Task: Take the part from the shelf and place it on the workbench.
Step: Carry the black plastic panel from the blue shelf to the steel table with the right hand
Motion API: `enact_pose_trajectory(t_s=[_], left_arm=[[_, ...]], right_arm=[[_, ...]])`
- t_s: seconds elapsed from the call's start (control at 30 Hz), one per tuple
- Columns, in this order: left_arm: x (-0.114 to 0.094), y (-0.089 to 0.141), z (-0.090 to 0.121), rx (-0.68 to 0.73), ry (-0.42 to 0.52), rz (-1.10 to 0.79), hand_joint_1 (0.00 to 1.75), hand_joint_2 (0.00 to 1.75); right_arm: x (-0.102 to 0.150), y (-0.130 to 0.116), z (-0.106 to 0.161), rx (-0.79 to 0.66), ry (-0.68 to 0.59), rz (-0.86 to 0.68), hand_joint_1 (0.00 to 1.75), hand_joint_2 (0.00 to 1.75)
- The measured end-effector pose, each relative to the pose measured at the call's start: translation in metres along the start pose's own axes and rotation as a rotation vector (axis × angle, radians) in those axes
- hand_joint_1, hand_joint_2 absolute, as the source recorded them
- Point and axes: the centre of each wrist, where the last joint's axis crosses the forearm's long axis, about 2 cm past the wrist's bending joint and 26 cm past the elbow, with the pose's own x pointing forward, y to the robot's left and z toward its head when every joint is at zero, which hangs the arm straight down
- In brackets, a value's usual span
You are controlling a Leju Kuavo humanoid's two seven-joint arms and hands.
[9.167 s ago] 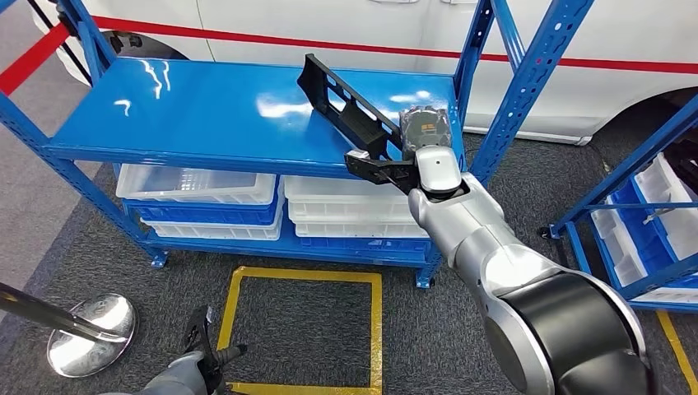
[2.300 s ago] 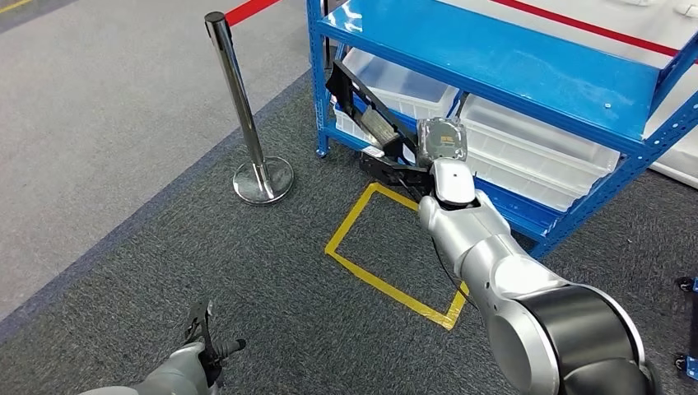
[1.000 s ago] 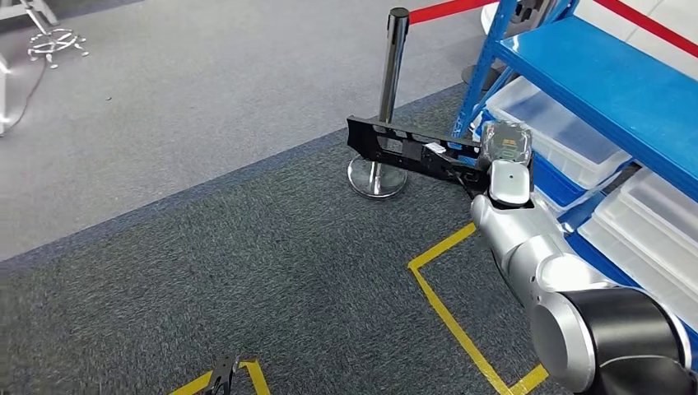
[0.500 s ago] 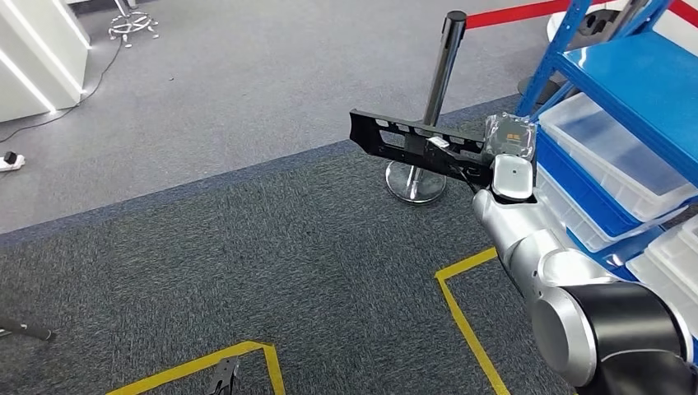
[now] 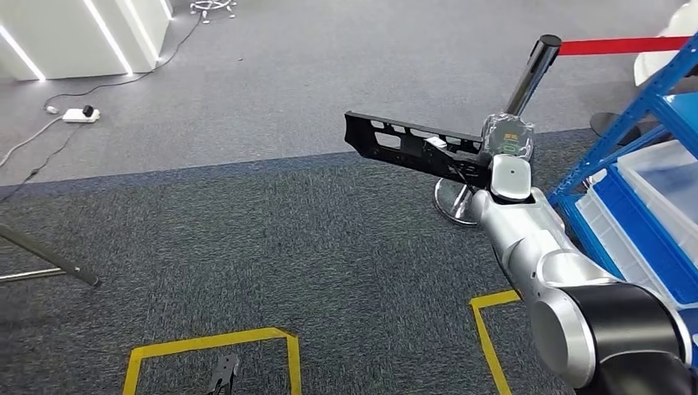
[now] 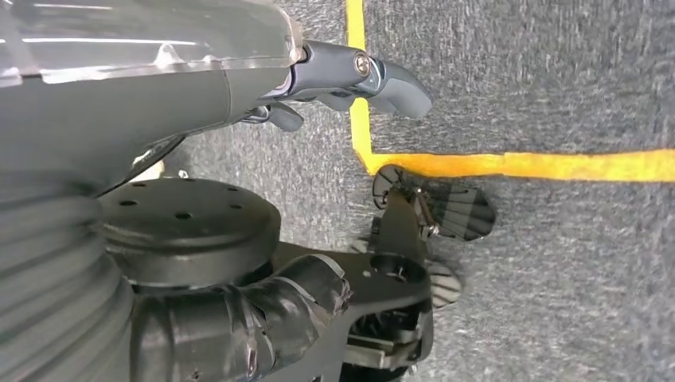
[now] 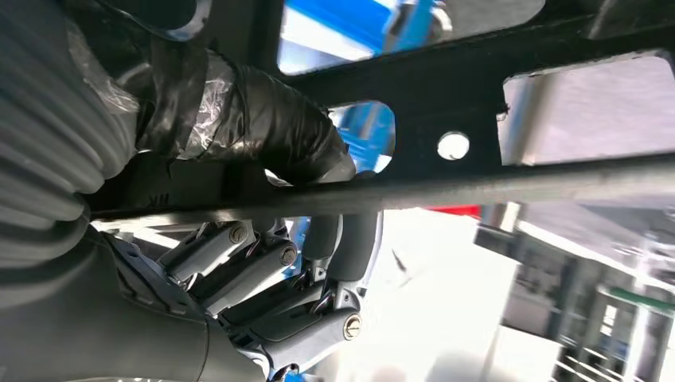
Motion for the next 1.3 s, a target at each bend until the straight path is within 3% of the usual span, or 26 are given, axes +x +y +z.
enact_pose_trajectory(t_s=[1.3], left_arm=[[-0.0014, -0.0021, 0.0008, 0.001, 0.007, -0.010, 0.00, 1.75]], right_arm=[[-0.0032, 0.0048, 0.0024, -0.004, 0.008, -0.011, 1.75, 1.75]])
